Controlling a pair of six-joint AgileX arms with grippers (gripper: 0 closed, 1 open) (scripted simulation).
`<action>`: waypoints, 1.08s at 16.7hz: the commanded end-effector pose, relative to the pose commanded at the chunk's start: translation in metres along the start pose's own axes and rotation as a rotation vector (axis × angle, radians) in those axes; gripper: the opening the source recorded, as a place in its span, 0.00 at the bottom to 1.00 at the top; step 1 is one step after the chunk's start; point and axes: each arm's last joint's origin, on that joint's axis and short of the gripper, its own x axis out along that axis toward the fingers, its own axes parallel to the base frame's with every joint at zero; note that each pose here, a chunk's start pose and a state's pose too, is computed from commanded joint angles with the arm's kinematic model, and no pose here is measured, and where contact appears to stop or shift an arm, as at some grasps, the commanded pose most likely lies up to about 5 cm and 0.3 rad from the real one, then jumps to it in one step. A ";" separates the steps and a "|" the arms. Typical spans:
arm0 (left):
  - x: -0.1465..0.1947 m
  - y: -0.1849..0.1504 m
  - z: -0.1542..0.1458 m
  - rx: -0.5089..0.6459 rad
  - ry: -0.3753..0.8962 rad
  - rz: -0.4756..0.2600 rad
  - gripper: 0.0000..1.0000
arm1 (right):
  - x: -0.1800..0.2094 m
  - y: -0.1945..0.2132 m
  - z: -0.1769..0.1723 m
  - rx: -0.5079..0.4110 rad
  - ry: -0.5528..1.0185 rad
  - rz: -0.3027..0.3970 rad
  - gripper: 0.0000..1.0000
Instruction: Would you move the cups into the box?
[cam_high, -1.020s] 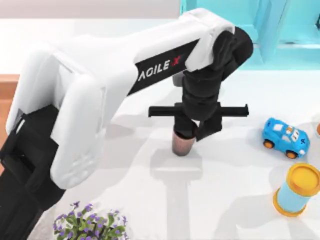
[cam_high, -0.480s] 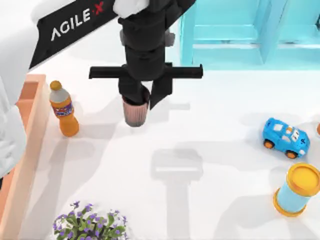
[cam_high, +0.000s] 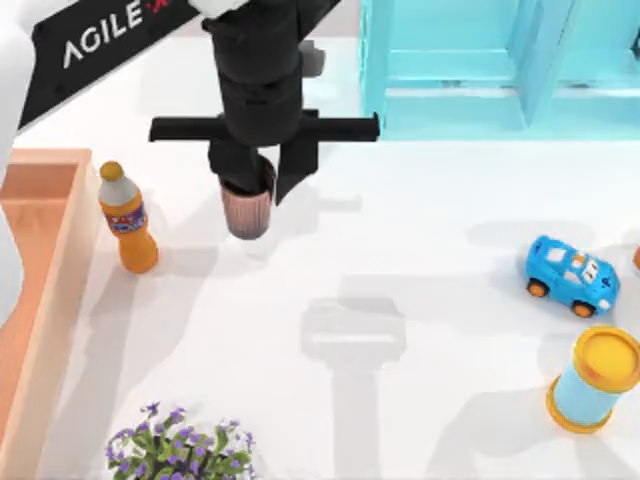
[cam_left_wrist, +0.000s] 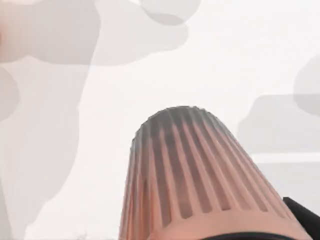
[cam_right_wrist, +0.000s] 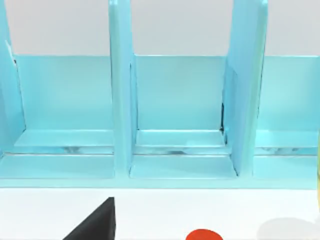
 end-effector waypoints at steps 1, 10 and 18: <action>-0.006 0.012 0.006 -0.001 -0.026 -0.010 0.00 | 0.000 0.000 0.000 0.000 0.000 0.000 1.00; -0.054 0.232 0.022 -0.070 -0.173 -0.003 0.00 | 0.000 0.000 0.000 0.000 0.000 0.000 1.00; -0.043 0.310 -0.039 -0.018 0.052 -0.067 0.00 | 0.000 0.000 0.000 0.000 0.000 0.000 1.00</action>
